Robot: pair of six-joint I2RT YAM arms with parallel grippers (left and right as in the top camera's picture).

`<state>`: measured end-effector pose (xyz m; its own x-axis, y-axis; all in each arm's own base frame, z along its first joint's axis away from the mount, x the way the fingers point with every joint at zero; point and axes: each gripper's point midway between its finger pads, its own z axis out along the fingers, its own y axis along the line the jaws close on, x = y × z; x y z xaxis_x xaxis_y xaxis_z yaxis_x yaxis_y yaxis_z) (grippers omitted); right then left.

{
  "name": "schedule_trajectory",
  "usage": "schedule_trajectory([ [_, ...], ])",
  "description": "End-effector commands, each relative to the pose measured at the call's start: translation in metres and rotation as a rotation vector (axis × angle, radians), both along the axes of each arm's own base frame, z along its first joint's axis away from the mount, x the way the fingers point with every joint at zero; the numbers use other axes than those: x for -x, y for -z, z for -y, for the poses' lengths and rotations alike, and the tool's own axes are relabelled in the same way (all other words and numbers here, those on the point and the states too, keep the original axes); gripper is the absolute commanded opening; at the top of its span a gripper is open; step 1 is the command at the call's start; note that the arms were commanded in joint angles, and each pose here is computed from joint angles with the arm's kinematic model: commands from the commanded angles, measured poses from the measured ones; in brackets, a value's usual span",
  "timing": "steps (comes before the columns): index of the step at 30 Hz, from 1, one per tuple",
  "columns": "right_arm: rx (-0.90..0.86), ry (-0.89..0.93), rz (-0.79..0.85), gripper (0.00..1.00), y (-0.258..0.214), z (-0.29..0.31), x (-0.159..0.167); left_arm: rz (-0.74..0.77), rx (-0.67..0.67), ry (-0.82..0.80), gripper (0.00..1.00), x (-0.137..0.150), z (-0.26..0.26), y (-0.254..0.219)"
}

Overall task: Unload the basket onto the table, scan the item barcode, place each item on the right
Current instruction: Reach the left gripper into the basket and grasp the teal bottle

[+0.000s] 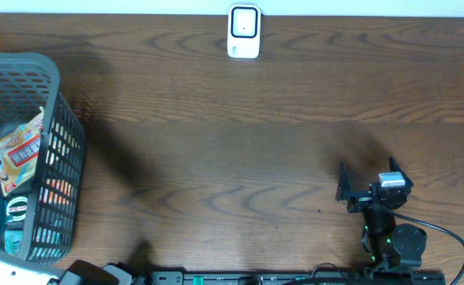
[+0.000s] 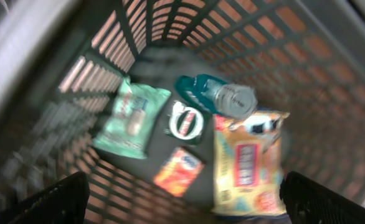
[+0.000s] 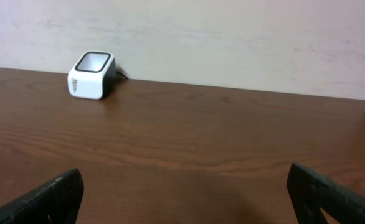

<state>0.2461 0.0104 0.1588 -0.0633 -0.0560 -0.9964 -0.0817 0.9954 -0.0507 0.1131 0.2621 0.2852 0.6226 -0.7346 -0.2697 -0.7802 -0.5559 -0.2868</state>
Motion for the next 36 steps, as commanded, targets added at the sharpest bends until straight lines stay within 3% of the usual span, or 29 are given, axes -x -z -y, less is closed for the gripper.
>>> schedule_trajectory([
  [1, -0.002, -0.004, -0.002, 0.99, 0.001, -0.001, 0.0, 0.052, 0.043, -0.228, 0.98, -0.003, -0.012, 0.015],
  [4, -0.002, -0.004, -0.002, 0.99, 0.001, -0.001, 0.0, -0.019, 0.056, -0.293, 0.98, 0.005, -0.024, 0.029],
  [12, -0.002, -0.004, -0.002, 0.99, 0.001, -0.001, 0.0, -0.031, 0.167, -0.524, 0.98, -0.004, -0.041, 0.074],
  [22, -0.002, -0.003, -0.003, 0.99, 0.001, -0.001, 0.0, -0.081, 0.221, -0.524, 0.98, -0.021, -0.073, 0.127],
  [34, -0.002, -0.004, -0.002, 0.99, 0.001, -0.001, 0.0, -0.167, 0.297, -0.458, 0.98, -0.045, -0.065, 0.165],
  [36, -0.002, -0.003, -0.002, 0.99, 0.001, -0.001, 0.0, -0.173, 0.299, -0.446, 0.93, -0.049, -0.062, 0.167],
])
